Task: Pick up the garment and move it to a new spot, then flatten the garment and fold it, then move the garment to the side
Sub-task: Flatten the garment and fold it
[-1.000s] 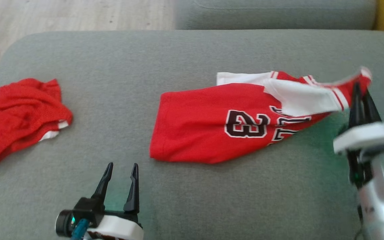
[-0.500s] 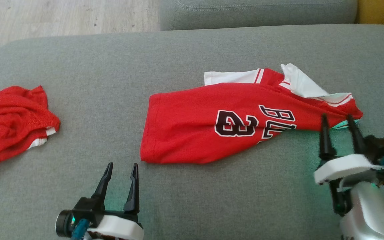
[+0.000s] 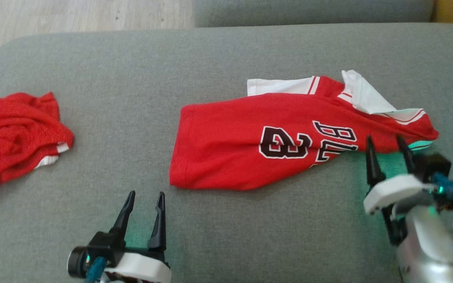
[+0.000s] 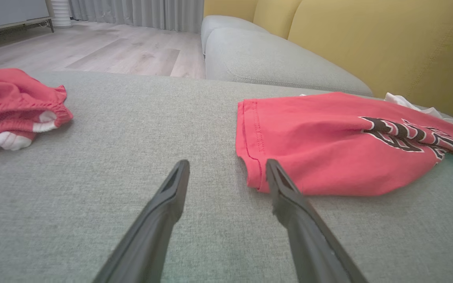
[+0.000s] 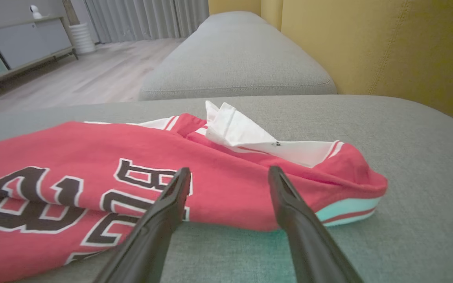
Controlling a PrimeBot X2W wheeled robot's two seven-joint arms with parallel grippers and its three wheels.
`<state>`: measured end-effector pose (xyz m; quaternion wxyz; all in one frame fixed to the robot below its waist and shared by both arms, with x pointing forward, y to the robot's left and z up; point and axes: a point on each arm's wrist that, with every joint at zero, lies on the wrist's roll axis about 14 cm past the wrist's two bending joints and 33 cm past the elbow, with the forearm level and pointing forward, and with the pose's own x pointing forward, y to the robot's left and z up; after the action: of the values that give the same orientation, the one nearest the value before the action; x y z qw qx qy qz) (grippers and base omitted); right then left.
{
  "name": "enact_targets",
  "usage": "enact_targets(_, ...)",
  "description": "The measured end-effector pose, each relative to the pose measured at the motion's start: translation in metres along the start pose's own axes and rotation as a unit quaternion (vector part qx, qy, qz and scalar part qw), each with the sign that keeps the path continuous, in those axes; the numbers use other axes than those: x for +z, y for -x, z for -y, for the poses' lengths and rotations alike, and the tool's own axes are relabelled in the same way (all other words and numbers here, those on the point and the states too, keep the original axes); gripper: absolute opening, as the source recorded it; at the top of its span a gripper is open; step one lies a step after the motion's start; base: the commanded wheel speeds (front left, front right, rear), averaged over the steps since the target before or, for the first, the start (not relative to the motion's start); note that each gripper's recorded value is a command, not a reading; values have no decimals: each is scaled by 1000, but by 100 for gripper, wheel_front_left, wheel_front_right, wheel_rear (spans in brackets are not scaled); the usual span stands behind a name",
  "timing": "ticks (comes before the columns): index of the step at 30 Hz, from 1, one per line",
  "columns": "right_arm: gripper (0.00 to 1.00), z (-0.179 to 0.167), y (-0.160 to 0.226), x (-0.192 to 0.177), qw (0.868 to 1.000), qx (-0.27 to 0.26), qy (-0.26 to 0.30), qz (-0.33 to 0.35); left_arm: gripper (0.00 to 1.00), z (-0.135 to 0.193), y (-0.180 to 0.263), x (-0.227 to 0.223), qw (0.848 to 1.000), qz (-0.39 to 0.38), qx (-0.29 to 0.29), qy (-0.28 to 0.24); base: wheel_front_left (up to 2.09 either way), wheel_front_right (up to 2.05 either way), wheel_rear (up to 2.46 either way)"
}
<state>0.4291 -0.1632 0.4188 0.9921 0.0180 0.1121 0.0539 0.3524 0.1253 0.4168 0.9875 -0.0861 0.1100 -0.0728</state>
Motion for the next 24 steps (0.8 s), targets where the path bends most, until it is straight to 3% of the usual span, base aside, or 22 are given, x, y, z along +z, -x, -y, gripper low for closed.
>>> enact_targets(8,100,3,-51,19,998,10,62,-10,100,-2,-9,1,1000,-1,0,-2,0,0,0)
enact_targets(16,100,9,-58,-13,994,8,91,-65,100,-12,-7,-7,1000,-14,16,1,0,0,0)
enact_targets(24,100,16,-71,-5,993,-3,105,-57,100,-14,-13,-5,1000,-12,17,4,0,0,0)
